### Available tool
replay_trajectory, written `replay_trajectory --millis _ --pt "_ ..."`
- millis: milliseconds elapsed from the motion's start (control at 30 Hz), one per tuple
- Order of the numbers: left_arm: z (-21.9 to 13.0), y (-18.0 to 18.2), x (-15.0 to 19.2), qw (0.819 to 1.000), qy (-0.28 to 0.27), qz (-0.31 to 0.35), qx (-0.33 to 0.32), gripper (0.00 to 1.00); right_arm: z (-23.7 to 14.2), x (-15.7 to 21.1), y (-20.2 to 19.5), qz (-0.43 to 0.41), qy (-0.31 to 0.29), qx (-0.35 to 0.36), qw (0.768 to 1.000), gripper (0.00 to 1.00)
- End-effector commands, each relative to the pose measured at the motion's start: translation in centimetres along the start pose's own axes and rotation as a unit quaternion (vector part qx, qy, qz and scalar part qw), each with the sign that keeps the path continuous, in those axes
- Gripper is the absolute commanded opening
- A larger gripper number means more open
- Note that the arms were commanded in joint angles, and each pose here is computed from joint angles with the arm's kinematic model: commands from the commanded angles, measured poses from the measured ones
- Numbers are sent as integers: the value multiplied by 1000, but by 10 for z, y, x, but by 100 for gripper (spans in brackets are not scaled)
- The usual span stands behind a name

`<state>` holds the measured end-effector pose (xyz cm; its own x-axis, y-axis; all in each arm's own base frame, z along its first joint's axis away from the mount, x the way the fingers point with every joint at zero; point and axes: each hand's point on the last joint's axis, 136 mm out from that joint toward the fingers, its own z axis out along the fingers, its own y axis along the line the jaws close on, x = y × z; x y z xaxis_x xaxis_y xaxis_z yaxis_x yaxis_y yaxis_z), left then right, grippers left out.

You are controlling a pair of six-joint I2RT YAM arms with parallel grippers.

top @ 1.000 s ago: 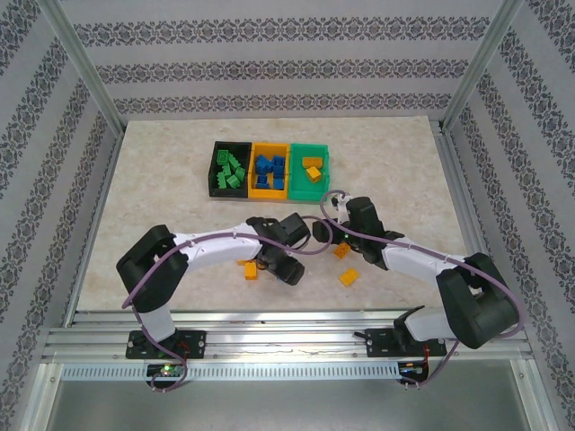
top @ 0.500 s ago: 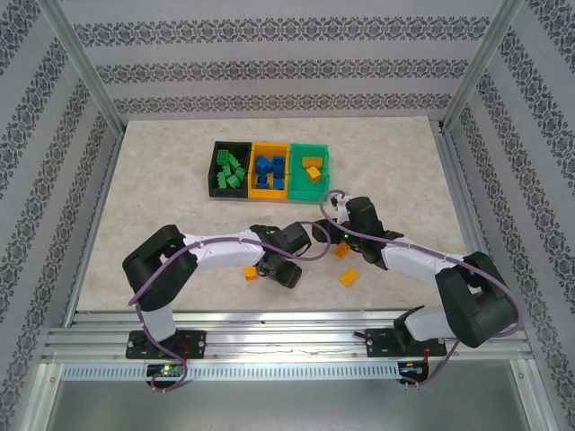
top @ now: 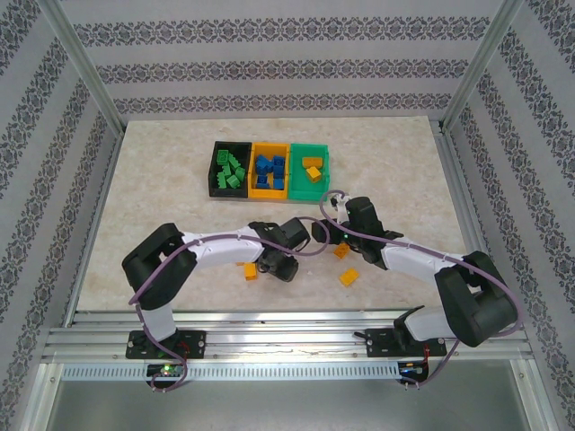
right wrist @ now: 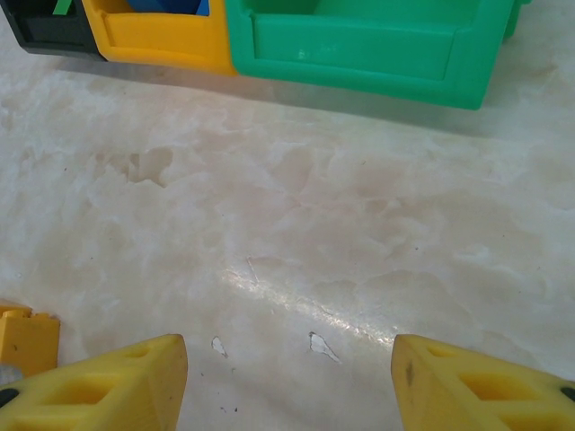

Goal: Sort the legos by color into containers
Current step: Pick up the lego from the middle-left of the table, then place the lego in the container.

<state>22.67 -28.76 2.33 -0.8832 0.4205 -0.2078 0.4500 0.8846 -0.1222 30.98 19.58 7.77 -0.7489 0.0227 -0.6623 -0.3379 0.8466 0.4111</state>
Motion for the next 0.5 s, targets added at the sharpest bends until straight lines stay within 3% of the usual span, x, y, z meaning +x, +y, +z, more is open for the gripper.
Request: replay_trajectory --millis 0,267,467 --pt "-33 11 -51 997 -71 -12 25 35 2 -5 6 3 -4 -12 1000 62" --pt "-92 92 -147 987 -154 -39 -6 34 -1 -6 8 2 -7 -15 1000 62" --pt "-104 150 -209 983 -173 -52 -39 34 -3 -6 9 2 -9 -15 1000 62"
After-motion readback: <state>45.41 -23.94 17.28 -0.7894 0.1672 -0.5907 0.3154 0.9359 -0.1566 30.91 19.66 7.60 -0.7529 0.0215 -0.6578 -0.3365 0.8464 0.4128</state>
